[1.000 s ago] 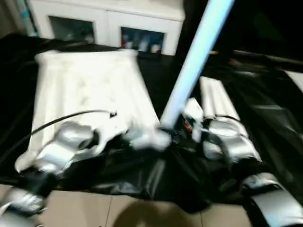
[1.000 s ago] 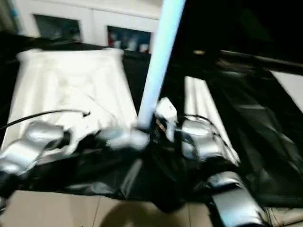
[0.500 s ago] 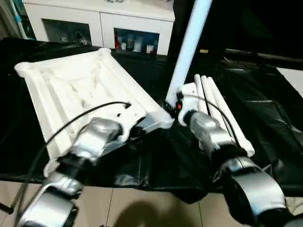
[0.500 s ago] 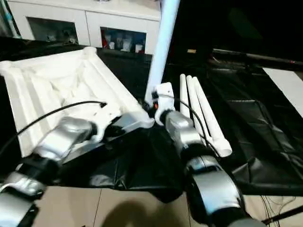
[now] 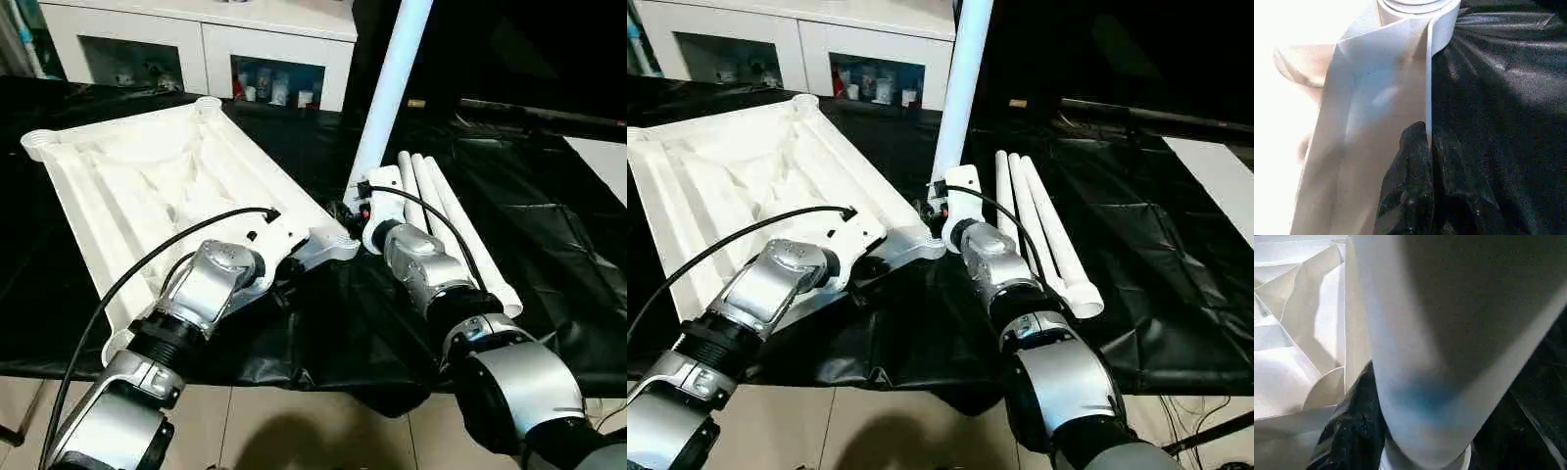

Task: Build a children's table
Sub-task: Insert table leg to table base

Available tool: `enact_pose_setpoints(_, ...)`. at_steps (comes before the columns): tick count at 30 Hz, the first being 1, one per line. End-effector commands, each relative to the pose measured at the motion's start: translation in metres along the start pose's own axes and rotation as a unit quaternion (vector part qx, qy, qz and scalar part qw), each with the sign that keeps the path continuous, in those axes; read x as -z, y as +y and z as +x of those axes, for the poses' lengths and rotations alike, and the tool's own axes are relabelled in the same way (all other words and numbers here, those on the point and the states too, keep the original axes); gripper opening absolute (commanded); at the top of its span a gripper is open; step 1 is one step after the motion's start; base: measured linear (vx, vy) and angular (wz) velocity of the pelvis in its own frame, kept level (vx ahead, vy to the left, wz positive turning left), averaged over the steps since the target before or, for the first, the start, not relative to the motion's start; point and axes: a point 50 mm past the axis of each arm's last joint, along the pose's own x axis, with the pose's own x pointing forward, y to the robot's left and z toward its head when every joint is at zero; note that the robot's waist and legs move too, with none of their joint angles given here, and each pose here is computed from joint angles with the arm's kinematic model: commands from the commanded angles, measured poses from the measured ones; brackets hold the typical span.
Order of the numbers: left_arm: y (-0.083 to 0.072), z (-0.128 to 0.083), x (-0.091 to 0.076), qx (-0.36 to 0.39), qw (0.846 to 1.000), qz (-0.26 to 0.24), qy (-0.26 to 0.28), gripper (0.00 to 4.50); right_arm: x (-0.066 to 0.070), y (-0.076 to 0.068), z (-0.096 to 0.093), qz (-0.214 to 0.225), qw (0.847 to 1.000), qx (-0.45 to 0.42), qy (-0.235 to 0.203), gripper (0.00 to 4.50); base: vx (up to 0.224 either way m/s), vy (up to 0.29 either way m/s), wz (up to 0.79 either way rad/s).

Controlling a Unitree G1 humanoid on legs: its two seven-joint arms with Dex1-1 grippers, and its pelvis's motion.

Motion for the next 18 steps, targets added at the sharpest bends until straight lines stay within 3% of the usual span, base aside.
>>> enact_pose_setpoints(1,0.002,0.001,-0.003,-0.016,1.0,0.01,0.0,0.0,0.069,0.013,-0.011,0.026,0.99,-0.03,0.138,1.86,0.0,0.0,0.0)
enact_pose_setpoints(5,0.003,0.0,-0.005,-0.015,1.0,0.01,-0.005,0.0,0.062,0.017,-0.008,0.019,0.991,-0.057,0.123,1.86,0.0,0.0,0.0)
enact_pose_setpoints(6,0.003,0.0,-0.005,-0.014,1.0,0.01,-0.005,0.0,0.061,0.017,-0.008,0.021,0.991,-0.061,0.121,2.42,0.0,0.0,0.0)
enact_pose_setpoints(9,0.004,0.0,-0.006,-0.014,1.0,0.011,-0.007,0.0,0.057,0.017,-0.007,0.019,0.991,-0.063,0.116,2.42,0.0,0.0,0.0)
enact_pose_setpoints(10,0.004,0.0,-0.006,-0.014,1.0,0.011,-0.007,0.0,0.057,0.017,-0.007,0.019,0.991,-0.064,0.115,2.69,0.0,0.0,0.0)
enact_pose_setpoints(18,0.006,-0.002,-0.006,-0.012,1.0,0.012,-0.012,0.0,0.044,0.014,-0.005,0.033,0.993,-0.07,0.086,3.35,0.0,0.0,0.0)
